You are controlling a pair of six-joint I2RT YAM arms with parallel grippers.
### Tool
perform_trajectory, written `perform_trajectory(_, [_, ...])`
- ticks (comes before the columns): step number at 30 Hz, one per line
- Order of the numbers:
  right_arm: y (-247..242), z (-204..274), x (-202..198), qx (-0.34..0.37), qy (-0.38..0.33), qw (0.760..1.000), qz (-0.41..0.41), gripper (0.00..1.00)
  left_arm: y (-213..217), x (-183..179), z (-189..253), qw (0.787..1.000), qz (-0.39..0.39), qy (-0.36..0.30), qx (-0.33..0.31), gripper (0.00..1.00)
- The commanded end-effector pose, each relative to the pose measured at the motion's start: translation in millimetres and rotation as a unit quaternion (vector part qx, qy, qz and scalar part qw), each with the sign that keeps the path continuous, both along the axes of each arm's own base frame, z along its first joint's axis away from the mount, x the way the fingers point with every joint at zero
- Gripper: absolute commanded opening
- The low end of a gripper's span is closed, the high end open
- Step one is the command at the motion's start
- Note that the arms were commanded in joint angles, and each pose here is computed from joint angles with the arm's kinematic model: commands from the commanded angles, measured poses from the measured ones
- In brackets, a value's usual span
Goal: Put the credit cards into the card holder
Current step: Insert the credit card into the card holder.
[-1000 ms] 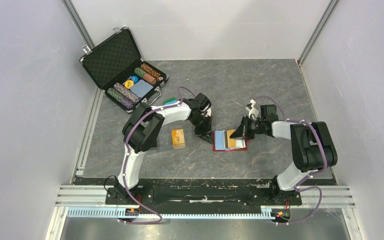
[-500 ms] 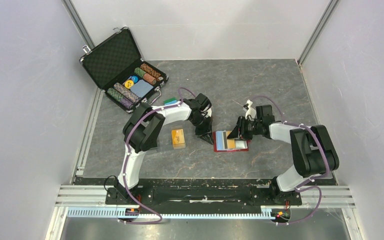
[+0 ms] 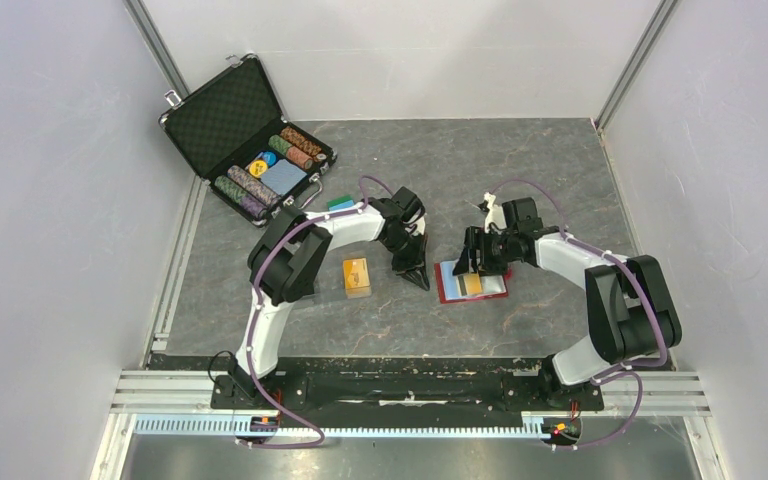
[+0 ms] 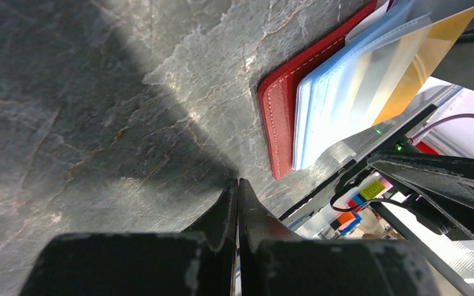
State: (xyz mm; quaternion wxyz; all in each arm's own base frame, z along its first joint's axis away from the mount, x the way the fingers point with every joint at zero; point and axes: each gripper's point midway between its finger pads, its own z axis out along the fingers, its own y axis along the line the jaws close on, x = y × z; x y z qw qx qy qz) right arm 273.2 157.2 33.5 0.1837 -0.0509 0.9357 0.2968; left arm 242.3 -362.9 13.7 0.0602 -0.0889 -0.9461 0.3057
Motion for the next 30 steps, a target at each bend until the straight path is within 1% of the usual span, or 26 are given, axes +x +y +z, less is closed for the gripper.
perform_trajectory(1, [-7,8,4,-0.03,-0.014,0.999,0.009,0.62,6,-2,-28,0.999,-0.01,0.0,0.041,0.02])
perform_trajectory(5, [3,7,0,-0.013,-0.003,1.0,0.02,0.52,1,0,-27,0.999,-0.011,0.003,0.034,0.02])
perform_trajectory(8, [16,6,-4,0.019,0.013,0.999,0.026,0.47,-2,-1,-26,0.999,-0.011,0.006,0.03,0.02])
perform_trajectory(16, [56,9,-21,0.105,0.052,0.993,0.031,0.48,-5,-2,-26,1.0,-0.013,0.007,0.028,0.02])
perform_trajectory(19, [65,9,-27,0.118,0.065,0.99,0.036,0.47,-4,-1,-25,0.999,-0.012,0.003,0.029,0.02])
perform_trajectory(22, [68,11,-26,0.117,0.063,0.99,0.039,0.45,-2,3,-23,0.999,-0.008,-0.005,0.033,0.02])
perform_trajectory(25, [66,11,-21,0.095,0.051,0.993,0.045,0.47,4,8,-20,0.999,0.002,-0.015,0.039,0.02])
perform_trajectory(30, [61,15,-14,0.04,0.023,0.997,0.066,0.63,20,20,-15,0.998,0.025,-0.03,0.048,0.02])
